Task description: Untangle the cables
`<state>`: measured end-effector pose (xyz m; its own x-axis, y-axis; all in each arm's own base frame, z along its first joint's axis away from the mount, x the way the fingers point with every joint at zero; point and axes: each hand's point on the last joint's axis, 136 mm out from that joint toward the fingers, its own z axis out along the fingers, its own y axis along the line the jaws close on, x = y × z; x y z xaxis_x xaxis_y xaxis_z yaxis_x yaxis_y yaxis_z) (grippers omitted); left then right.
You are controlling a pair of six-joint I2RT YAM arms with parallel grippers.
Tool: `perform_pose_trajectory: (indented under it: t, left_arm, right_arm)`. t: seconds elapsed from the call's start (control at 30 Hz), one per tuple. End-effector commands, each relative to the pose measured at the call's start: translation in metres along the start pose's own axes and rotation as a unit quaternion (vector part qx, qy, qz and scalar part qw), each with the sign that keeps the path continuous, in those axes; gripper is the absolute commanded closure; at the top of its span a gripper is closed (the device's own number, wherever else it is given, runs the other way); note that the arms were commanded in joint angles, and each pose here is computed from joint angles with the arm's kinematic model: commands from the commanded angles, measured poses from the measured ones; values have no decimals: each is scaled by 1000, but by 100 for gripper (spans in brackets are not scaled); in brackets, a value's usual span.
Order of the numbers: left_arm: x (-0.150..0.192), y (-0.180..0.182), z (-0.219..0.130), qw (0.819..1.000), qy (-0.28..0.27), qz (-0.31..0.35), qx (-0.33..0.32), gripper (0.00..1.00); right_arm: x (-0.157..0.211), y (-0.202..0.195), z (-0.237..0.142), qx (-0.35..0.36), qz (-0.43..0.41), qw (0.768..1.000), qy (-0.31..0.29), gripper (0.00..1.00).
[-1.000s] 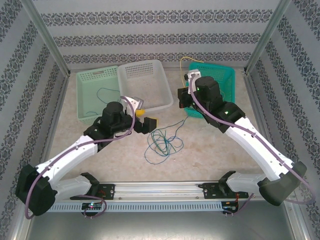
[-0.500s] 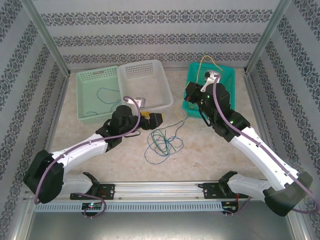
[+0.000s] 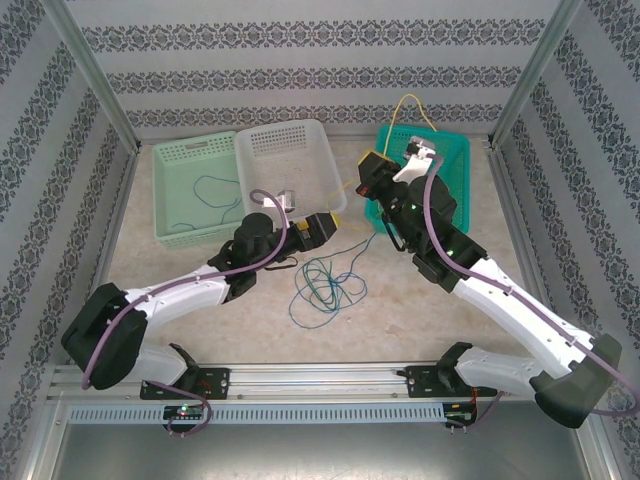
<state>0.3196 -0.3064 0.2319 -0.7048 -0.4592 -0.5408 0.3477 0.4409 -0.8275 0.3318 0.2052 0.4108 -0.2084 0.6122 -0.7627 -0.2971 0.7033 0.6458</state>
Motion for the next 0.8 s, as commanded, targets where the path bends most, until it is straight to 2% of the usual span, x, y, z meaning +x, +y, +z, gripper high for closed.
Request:
perform_pose_trajectory:
  t: [0.0, 0.17, 0.23, 0.33, 0.5, 0.6, 0.63, 0.77]
  left_arm:
    - [-16, -36, 7, 998, -30, -10, 55, 3]
    - [-23, -35, 13, 997, -50, -11, 57, 8]
    - [-26, -35, 12, 997, -56, -5, 55, 15]
    - [-26, -36, 15, 997, -53, 4, 50, 31]
    - [-24, -29, 18, 999, -41, 17, 27, 77]
    - [-19, -19, 16, 998, -18, 50, -14, 96]
    - [-17, -14, 14, 997, -8, 64, -35, 100]
    - [-11, 6, 2, 981, 42, 148, -120, 100]
  right_arm:
    - [-13, 10, 2, -15, 30, 998, -45, 100]
    - [-8, 16, 6, -27, 53, 997, -43, 100]
    - [-8, 17, 6, -30, 56, 997, -43, 100]
    - [-8, 16, 4, -31, 62, 997, -44, 100]
    - [-12, 19, -1, -37, 61, 996, -45, 100]
    - [-19, 12, -7, -23, 42, 998, -44, 100]
    - [-20, 9, -7, -19, 37, 998, -38, 100]
    - [-20, -4, -6, -5, 23, 1000, 3, 100]
